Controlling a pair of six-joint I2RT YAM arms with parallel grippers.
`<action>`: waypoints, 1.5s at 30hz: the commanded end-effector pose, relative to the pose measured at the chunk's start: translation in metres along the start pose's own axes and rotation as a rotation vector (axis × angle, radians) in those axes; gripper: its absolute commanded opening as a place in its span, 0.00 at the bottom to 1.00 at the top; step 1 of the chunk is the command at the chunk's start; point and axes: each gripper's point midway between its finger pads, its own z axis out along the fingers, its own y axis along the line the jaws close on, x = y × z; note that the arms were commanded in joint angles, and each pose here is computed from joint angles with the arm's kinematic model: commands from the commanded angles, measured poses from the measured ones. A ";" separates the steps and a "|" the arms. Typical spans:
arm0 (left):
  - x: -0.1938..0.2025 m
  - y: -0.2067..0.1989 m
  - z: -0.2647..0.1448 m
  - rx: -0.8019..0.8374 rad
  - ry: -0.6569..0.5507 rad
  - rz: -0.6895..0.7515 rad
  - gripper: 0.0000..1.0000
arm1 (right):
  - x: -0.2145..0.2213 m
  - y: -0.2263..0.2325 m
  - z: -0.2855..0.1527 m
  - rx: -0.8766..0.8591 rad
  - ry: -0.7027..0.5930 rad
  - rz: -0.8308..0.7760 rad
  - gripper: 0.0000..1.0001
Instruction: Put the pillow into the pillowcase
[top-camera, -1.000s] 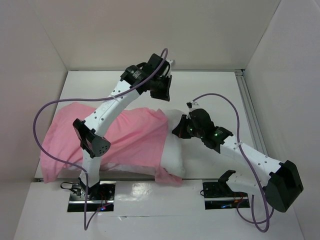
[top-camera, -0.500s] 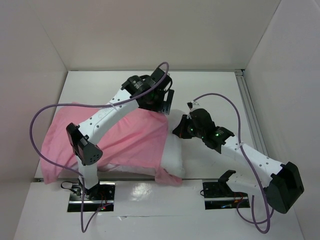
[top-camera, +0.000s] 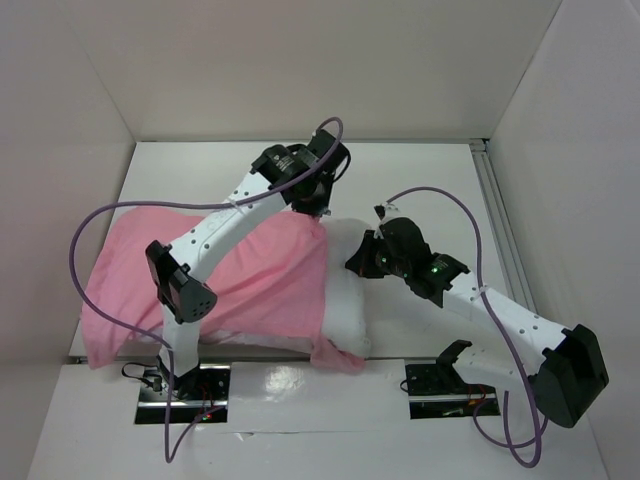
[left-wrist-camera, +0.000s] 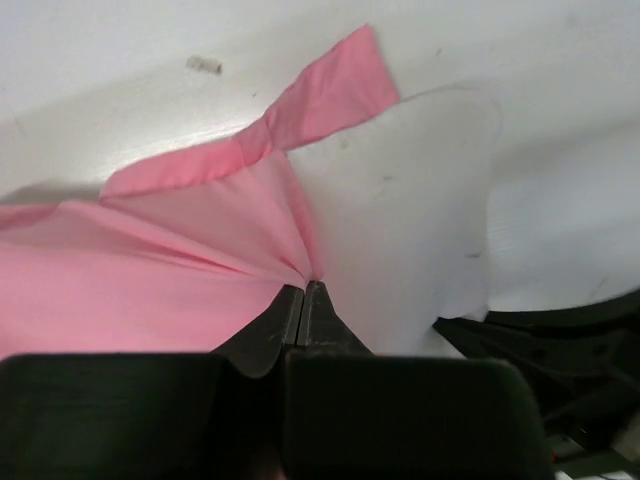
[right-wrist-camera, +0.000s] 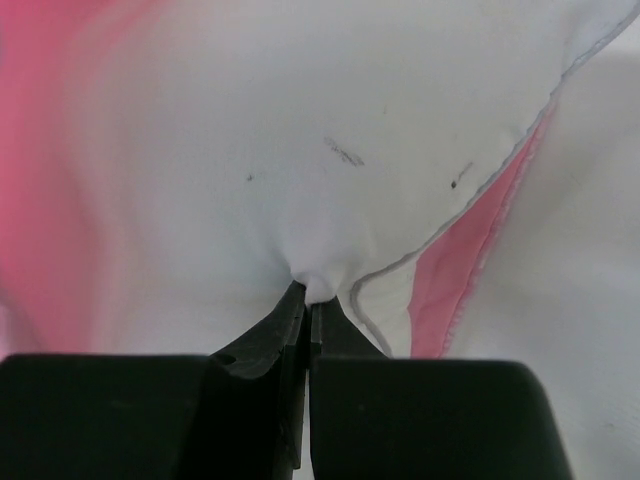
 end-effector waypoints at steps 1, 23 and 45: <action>-0.042 -0.036 -0.039 0.215 -0.162 0.013 0.00 | -0.016 0.015 0.002 -0.049 -0.051 -0.004 0.00; -0.078 -0.169 -0.151 0.985 -0.283 0.023 0.00 | -0.040 0.022 0.010 -0.167 -0.290 0.294 0.00; 0.031 -0.059 -0.090 0.203 -0.096 -0.136 0.69 | -0.122 -0.022 -0.009 -0.127 -0.400 0.281 0.00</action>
